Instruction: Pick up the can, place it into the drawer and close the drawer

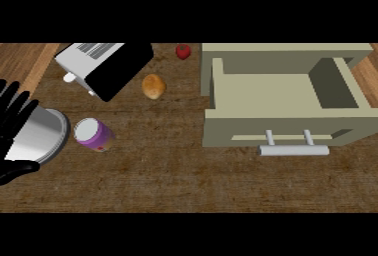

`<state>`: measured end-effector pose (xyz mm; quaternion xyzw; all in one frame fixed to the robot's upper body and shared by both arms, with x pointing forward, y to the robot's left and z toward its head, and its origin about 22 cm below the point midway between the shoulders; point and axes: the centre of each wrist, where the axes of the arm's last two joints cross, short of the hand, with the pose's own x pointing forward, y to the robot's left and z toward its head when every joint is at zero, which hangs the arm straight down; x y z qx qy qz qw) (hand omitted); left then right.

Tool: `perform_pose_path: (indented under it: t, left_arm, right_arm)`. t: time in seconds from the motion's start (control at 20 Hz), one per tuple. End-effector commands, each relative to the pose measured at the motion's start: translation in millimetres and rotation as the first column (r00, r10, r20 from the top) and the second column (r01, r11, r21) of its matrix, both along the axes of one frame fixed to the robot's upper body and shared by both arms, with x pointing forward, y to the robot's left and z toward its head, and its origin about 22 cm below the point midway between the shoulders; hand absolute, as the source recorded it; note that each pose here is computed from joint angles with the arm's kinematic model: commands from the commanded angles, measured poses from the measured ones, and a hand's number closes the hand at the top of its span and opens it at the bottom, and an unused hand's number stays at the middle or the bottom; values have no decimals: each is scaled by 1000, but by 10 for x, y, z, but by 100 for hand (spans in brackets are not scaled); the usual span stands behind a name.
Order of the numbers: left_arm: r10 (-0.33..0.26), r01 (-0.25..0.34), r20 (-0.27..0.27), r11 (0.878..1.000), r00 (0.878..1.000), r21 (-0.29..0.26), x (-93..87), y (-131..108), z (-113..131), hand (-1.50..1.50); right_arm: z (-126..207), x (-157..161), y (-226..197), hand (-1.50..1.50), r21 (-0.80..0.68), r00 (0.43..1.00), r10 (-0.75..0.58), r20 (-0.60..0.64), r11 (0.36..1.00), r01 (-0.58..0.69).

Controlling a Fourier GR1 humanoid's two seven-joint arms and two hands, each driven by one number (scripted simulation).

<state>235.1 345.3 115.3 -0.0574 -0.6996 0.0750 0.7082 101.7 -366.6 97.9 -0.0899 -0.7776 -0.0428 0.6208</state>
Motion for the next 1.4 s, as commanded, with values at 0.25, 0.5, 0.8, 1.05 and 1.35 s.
perform_pose_path:
  t: [0.25, 0.5, 0.8, 1.05, 1.35]
  left_arm:
    - [20, -19, -52, 999, 998, 27, 367, -82, -504, -150]
    - [32, -30, -50, 999, 998, 41, 455, -149, -870, -150]
    - [82, -79, -69, 996, 994, 49, 428, -25, -1083, -150]
    - [118, -112, -75, 991, 990, 75, 349, 34, -1498, -150]
    - [176, -168, -98, 982, 979, 82, 422, 218, -1735, -150]
  right_arm:
    - [4, -159, -22, -150, 8, 1000, 3, -6, 1000, -3]
    - [17, -138, -76, -150, 20, 1000, -1, 1, 1000, 1]
    - [-63, -100, -84, -150, 3, 1000, -12, 1, 1000, 12]
    - [-138, -185, -189, -150, -2, 1000, 1, -8, 1000, -1]
    - [17, -184, -141, -150, 1, 1000, 10, -15, 1000, -10]
